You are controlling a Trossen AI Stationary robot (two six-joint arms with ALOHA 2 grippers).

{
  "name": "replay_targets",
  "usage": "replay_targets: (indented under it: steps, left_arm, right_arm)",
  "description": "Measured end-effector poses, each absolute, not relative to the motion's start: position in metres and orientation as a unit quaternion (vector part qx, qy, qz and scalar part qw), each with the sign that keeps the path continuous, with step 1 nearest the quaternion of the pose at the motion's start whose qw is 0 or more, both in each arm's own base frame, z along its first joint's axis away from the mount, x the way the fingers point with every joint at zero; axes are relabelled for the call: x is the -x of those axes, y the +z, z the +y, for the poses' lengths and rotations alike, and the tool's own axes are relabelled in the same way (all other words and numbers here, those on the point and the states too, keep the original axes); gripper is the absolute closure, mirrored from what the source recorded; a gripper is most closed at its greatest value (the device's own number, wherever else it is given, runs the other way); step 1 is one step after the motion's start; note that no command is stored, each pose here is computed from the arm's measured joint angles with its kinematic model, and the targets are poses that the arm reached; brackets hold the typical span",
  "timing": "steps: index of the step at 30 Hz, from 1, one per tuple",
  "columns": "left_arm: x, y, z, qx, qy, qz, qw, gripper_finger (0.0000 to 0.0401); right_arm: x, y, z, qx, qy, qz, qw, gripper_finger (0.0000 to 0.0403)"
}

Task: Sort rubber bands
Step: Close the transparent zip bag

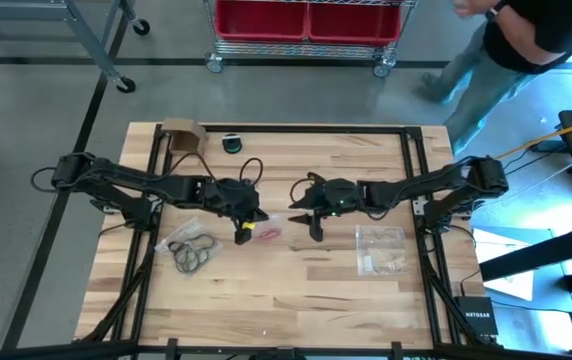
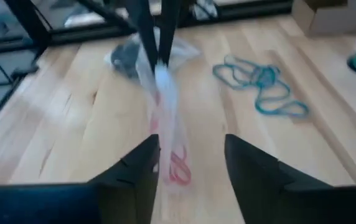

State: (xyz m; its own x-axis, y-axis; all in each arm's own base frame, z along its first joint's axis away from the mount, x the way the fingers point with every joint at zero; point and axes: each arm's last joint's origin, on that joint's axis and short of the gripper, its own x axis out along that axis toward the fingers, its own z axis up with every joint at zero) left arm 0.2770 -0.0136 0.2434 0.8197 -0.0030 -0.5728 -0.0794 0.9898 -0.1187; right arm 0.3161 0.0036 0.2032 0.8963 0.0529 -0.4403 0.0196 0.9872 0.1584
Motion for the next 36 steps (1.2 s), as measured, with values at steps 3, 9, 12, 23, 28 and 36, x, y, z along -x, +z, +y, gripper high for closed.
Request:
replay_targets:
  steps: [3, 9, 12, 23, 28, 36]
  left_arm:
    - [-0.277, 0.243, -0.014, 0.069, 0.020, 0.299, 0.952, 0.0401]
    - [-0.277, 0.243, -0.013, 0.069, 0.020, 0.300, 0.951, 0.0401]
    - [-0.277, 0.244, -0.013, 0.068, 0.020, 0.299, 0.952, 0.0401]
    - [-0.277, 0.244, -0.014, 0.068, 0.019, 0.296, 0.953, 0.0401]
    - [-0.278, 0.244, -0.014, 0.068, 0.019, 0.295, 0.953, 0.0401]
    - [-0.278, 0.244, -0.014, 0.082, 0.023, 0.294, 0.952, 0.0395]
  right_arm:
    - [-0.325, 0.200, 0.004, -0.077, 0.023, 0.191, 0.978, 0.0221]
    - [-0.332, 0.201, 0.005, -0.078, 0.050, 0.152, 0.984, 0.0237]
    - [-0.332, 0.200, 0.005, -0.078, 0.050, 0.153, 0.984, 0.0254]
    - [-0.336, 0.192, 0.005, -0.076, 0.042, 0.157, 0.984, 0.0331]
    - [-0.338, 0.190, 0.005, -0.075, 0.043, 0.149, 0.985, 0.0364]
    - [-0.338, 0.190, 0.005, -0.068, 0.043, 0.148, 0.986, 0.0400]
